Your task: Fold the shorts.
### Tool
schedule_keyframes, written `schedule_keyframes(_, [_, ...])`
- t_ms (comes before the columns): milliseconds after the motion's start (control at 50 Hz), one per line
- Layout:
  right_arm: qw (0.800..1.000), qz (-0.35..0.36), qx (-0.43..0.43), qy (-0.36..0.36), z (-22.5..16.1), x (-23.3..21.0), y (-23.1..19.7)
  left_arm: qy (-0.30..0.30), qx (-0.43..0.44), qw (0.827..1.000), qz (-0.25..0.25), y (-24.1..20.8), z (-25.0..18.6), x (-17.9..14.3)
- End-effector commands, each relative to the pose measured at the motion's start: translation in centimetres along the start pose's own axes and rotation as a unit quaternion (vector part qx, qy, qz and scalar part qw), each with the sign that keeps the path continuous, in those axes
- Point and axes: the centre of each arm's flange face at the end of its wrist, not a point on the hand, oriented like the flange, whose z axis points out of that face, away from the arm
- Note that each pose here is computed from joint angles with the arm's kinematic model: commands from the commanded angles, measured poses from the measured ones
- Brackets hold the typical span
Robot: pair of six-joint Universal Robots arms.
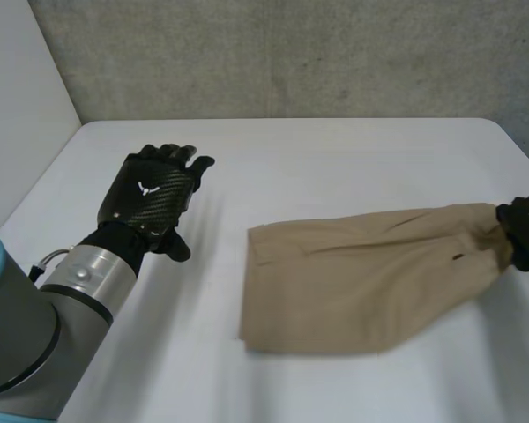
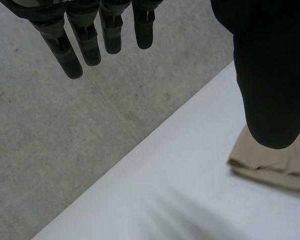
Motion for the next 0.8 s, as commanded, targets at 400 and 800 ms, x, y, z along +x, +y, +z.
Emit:
schedule_keyframes(400, [0.848,-0.165,0.315,-0.392,-13.8,-20.8,-10.5,0.007,-0.033,0.999,-0.002,1.2,-1.7,0.3])
schedule_keyframes(800, [0.941,0.156,0.181,-0.241,-7.3,-8.4,-11.9,0.068,0.032,0.995,-0.072,-2.6,2.1,4.3])
